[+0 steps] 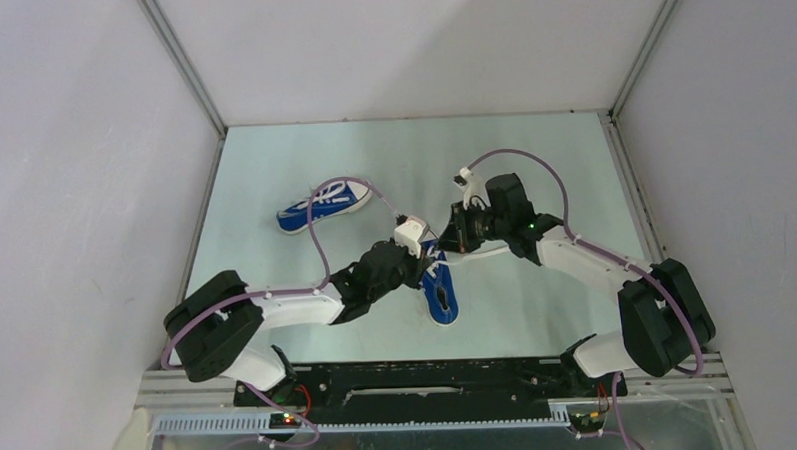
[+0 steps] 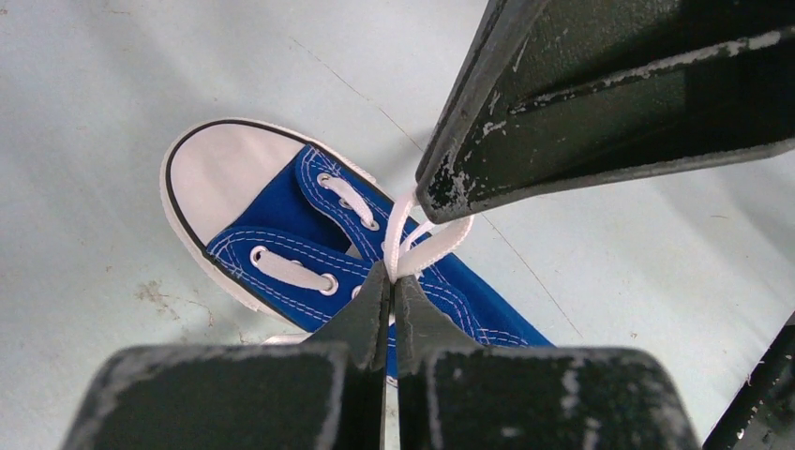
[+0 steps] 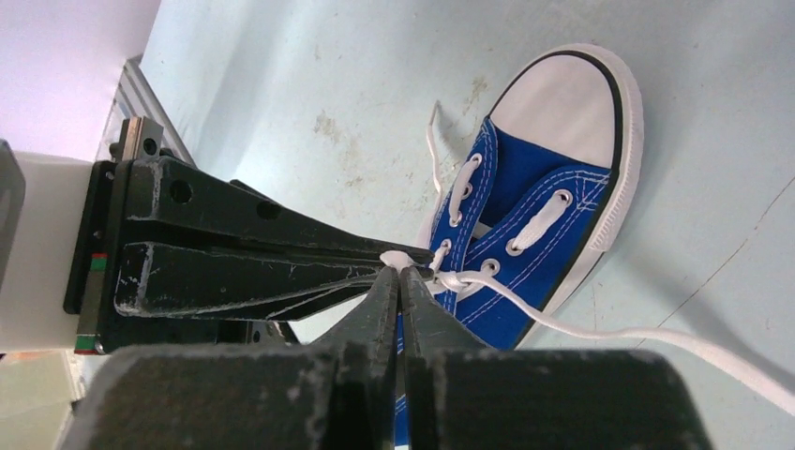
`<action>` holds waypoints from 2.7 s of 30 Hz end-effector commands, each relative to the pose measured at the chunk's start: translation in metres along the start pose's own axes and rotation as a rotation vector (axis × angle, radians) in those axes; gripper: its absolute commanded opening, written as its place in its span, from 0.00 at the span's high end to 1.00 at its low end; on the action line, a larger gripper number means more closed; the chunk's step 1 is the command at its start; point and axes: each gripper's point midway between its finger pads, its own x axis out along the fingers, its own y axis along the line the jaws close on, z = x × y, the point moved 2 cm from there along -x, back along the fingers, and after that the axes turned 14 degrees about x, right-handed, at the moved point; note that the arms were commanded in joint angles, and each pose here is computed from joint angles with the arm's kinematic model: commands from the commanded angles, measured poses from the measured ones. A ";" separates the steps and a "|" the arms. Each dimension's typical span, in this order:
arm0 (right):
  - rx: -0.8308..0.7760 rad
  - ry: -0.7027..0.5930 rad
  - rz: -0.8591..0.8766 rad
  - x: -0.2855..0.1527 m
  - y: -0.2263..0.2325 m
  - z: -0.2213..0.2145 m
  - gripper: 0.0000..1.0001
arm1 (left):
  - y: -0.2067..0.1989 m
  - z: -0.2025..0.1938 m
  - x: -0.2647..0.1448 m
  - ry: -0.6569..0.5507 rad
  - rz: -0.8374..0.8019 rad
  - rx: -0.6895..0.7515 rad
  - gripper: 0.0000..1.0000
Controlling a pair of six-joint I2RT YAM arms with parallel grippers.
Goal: Tie the shoes
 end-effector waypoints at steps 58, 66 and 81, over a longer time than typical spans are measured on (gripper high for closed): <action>1.018 -0.390 -0.679 0.017 -0.134 -0.012 0.86 | 0.015 0.015 -0.004 -0.165 0.016 0.048 1.00; 0.616 -0.404 -0.633 -0.016 -0.103 0.012 1.00 | 0.013 0.013 0.005 -0.114 0.005 0.058 1.00; 0.085 -0.272 -0.206 -0.019 -0.016 0.000 1.00 | 0.012 0.009 0.018 -0.036 0.010 0.079 1.00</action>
